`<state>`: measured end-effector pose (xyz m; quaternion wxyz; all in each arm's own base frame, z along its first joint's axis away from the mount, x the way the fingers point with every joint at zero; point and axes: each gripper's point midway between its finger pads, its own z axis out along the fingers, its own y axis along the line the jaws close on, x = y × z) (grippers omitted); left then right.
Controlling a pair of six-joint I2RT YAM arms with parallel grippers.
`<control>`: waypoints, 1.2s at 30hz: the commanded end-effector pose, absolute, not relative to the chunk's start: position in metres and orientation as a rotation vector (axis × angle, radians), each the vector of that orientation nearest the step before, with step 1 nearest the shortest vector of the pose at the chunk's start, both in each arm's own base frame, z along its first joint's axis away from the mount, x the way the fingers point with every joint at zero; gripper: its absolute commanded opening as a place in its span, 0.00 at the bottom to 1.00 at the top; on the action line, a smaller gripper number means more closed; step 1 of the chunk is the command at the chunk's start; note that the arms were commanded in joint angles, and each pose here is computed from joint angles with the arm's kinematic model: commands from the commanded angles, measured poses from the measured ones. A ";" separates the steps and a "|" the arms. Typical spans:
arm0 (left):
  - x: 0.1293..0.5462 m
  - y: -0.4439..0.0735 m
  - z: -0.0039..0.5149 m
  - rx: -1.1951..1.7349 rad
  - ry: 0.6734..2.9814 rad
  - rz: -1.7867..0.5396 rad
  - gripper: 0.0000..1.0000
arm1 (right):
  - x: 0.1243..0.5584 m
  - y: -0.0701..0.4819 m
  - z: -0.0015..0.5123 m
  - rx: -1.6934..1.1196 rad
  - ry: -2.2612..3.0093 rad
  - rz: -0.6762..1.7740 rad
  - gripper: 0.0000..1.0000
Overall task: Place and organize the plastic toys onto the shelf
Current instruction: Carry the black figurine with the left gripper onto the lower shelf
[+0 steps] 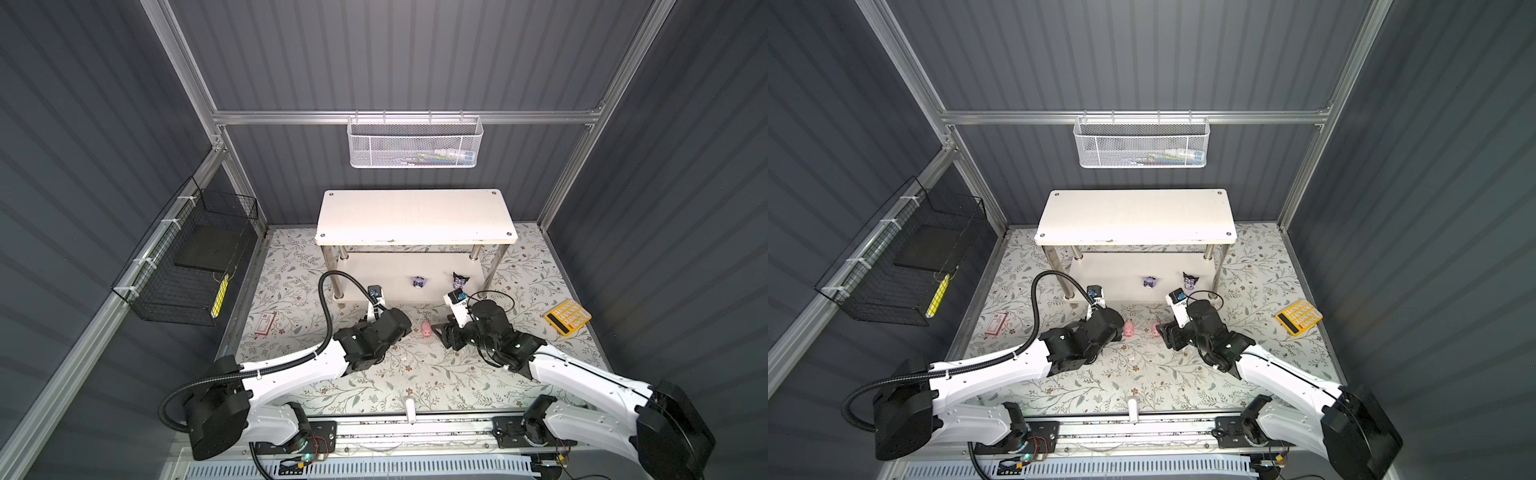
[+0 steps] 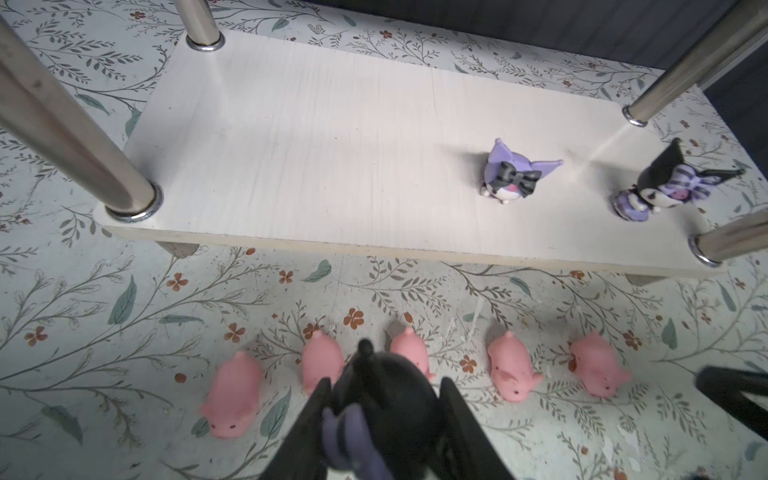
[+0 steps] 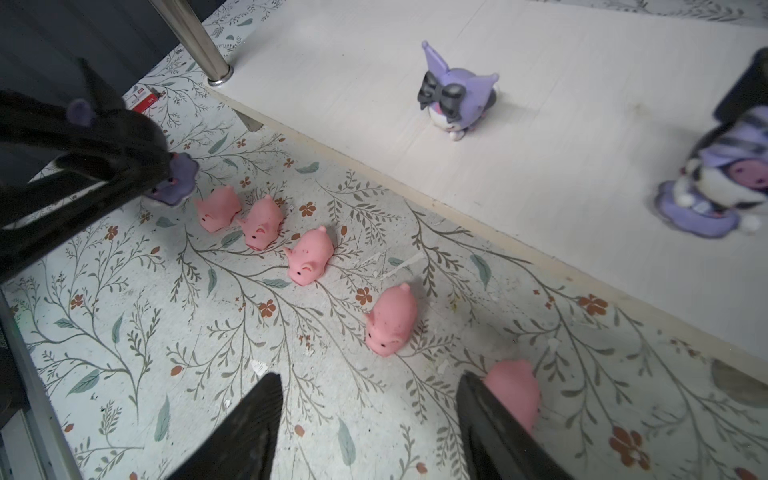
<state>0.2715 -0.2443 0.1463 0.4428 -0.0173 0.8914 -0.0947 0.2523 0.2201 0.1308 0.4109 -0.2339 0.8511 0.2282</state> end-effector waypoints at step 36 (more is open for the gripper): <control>0.394 -0.226 0.130 -0.592 2.008 -0.060 0.34 | 0.250 0.201 0.147 -0.549 2.144 0.506 0.69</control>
